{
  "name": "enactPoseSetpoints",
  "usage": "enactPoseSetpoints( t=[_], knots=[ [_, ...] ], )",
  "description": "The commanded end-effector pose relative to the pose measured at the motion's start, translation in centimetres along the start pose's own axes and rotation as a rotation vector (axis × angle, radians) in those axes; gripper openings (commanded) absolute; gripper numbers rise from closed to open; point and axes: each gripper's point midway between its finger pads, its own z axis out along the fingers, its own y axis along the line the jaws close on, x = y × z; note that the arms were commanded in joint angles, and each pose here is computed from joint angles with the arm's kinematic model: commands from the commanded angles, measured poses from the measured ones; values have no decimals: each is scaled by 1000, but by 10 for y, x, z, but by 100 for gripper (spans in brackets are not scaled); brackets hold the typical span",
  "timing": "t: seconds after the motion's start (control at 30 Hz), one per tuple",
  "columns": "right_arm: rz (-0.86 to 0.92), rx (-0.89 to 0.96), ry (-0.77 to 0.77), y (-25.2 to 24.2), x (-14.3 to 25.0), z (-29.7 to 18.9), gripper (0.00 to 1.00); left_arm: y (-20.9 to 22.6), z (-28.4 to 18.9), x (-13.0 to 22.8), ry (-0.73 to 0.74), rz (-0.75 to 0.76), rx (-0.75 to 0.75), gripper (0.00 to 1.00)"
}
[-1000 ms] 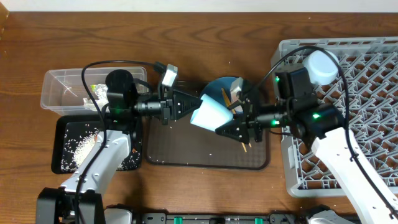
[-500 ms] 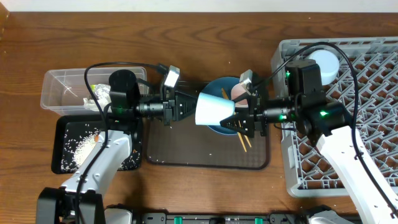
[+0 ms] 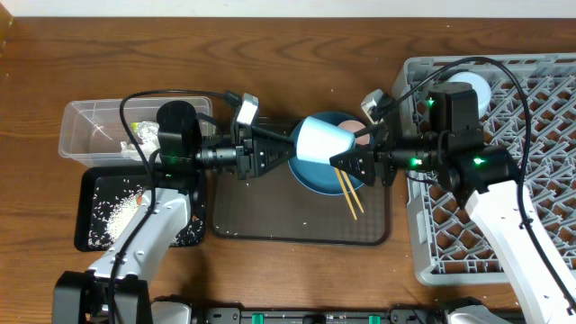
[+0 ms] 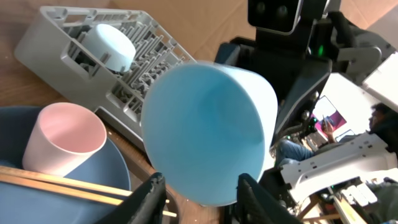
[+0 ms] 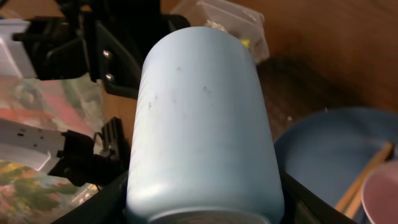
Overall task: Sort waste into correct bins and load items into the dishwasher rack
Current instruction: 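Grasp the cup with the right gripper as the left gripper releases, then carry the light-blue cup right and place it upside down in the rack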
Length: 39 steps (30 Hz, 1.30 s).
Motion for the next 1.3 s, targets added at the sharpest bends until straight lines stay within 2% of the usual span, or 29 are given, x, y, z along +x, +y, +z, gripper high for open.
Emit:
enactPoseSetpoints(
  t=[0.0, 0.17, 0.37, 0.67, 0.83, 0.93, 1.07, 1.27],
  knots=[
    [47, 98, 12, -18, 3, -6, 31, 2, 1, -3, -6, 17, -10, 42],
    [286, 367, 53, -63, 21, -36, 30, 19, 0, 0, -22, -9, -90, 47],
    [413, 686, 119, -84, 25, -102, 29, 67, -10, 11, -59, -142, -344, 51],
    [616, 1047, 161, -85, 42, -175, 29, 79, -15, 16, -63, -185, -419, 52],
    [669, 1127, 215, -94, 57, -189, 29, 126, -46, 31, -95, -274, -737, 52],
    [688, 1140, 237, -102, 61, -190, 26, 140, -60, 36, -105, -291, -847, 52],
    [710, 1135, 272, -115, 66, -185, 20, 141, -61, 36, -106, -297, -855, 52],
    [718, 1114, 358, -136, 76, -173, 21, 140, -61, 36, -106, -297, -854, 53]
  ],
)
